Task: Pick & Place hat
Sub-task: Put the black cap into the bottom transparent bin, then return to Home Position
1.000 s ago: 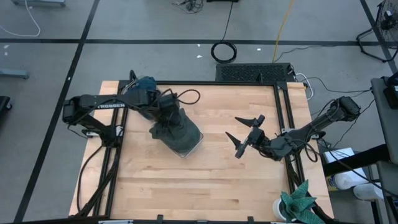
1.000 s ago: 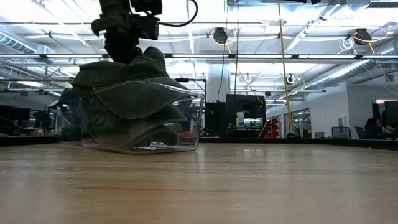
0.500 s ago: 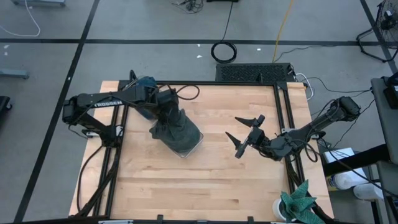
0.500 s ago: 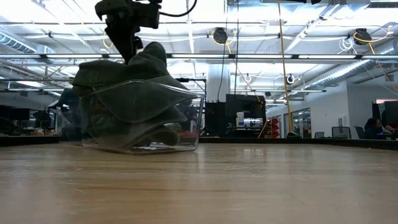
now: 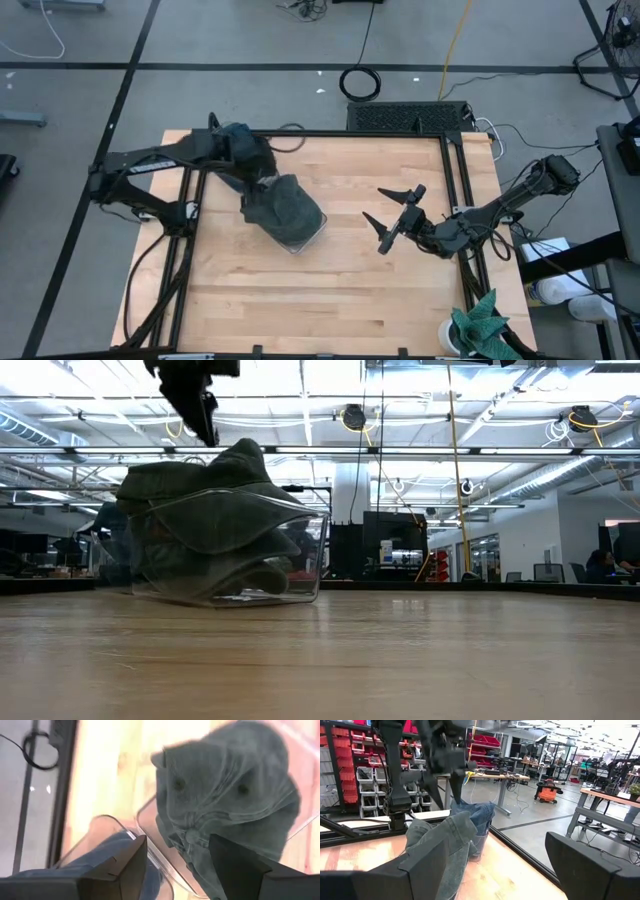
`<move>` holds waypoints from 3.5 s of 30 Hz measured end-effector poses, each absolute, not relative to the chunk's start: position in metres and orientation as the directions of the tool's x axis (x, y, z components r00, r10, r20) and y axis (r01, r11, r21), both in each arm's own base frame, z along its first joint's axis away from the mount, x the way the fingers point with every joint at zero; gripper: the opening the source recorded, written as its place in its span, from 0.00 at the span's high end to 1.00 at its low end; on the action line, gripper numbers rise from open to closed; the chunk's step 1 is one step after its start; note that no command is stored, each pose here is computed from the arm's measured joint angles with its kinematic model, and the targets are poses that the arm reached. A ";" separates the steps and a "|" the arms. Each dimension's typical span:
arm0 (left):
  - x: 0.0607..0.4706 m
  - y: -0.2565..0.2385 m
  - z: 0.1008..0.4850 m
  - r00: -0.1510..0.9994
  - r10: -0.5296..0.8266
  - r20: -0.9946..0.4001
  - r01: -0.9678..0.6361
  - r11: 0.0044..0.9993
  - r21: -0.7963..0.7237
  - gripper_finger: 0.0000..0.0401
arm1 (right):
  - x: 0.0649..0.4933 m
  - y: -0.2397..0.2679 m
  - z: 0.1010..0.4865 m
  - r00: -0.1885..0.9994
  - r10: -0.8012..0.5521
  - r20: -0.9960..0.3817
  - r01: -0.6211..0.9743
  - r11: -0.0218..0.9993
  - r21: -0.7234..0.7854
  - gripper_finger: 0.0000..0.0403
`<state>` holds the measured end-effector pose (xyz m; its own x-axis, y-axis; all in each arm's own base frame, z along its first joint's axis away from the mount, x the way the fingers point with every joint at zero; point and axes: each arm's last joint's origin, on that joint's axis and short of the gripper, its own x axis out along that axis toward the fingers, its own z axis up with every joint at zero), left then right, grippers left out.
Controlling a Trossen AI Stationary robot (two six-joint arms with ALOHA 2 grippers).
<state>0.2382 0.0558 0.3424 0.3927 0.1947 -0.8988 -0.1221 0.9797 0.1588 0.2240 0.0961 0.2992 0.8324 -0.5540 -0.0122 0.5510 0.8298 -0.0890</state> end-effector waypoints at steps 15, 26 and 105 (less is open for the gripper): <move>0.175 0.042 0.417 0.703 0.262 -0.661 -0.214 0.965 0.155 0.44 | 0.224 0.096 0.299 0.833 -0.554 -0.012 0.550 0.829 -0.098 0.22; 0.149 0.036 0.445 0.847 0.293 -0.443 -0.261 0.956 0.134 0.44 | 0.224 0.096 0.299 0.833 -0.554 -0.012 0.550 0.830 -0.096 0.22; 0.091 0.024 0.301 0.927 0.348 -0.142 -0.346 0.937 0.035 0.43 | 0.227 0.090 0.301 0.844 -0.537 -0.002 0.516 0.811 -0.275 0.22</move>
